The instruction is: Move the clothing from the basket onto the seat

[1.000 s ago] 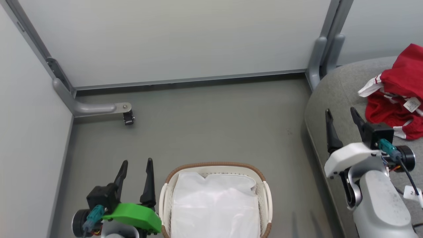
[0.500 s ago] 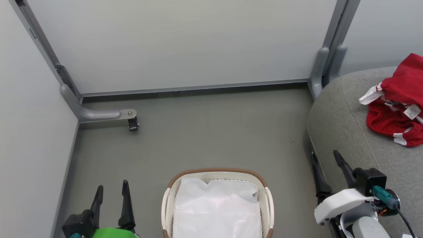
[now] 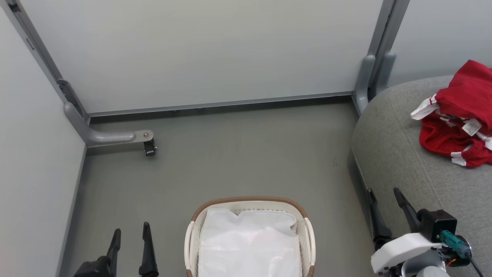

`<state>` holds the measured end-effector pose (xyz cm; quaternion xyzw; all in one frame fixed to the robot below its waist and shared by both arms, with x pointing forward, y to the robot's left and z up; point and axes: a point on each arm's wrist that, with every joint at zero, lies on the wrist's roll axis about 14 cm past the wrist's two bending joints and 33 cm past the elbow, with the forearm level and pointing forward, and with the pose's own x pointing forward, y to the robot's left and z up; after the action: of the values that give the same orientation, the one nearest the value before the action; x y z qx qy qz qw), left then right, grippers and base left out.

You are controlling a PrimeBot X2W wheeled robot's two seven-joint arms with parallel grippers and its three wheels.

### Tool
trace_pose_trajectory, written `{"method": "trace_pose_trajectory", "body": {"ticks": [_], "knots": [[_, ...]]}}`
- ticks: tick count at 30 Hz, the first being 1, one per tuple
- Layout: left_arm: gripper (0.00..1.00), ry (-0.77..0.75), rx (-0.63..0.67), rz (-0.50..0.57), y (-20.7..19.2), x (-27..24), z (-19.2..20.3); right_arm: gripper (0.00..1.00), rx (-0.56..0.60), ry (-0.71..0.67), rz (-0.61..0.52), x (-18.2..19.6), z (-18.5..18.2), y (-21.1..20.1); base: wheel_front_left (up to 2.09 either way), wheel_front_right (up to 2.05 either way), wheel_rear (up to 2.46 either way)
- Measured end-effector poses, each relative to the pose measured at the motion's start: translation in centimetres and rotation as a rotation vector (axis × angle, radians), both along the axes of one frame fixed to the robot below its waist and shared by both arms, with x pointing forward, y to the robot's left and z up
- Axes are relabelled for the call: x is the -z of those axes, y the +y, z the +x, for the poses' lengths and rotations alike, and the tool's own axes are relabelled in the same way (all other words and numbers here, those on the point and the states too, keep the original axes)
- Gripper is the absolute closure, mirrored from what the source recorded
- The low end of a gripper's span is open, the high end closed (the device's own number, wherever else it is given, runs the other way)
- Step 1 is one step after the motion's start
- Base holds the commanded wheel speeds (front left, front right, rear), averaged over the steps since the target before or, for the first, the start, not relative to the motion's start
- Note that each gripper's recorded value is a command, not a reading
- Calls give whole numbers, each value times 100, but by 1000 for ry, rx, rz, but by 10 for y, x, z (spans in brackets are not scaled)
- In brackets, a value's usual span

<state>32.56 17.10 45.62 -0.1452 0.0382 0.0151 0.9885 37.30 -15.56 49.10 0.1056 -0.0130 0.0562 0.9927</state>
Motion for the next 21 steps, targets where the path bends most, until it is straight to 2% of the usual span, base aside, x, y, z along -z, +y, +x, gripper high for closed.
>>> {"method": "trace_pose_trajectory", "body": {"ticks": [21], "knots": [[0, 27, 2, -1, -1, 9, -1, 0, 1, 16, -1, 5, 1, -1, 0, 0, 0]]}}
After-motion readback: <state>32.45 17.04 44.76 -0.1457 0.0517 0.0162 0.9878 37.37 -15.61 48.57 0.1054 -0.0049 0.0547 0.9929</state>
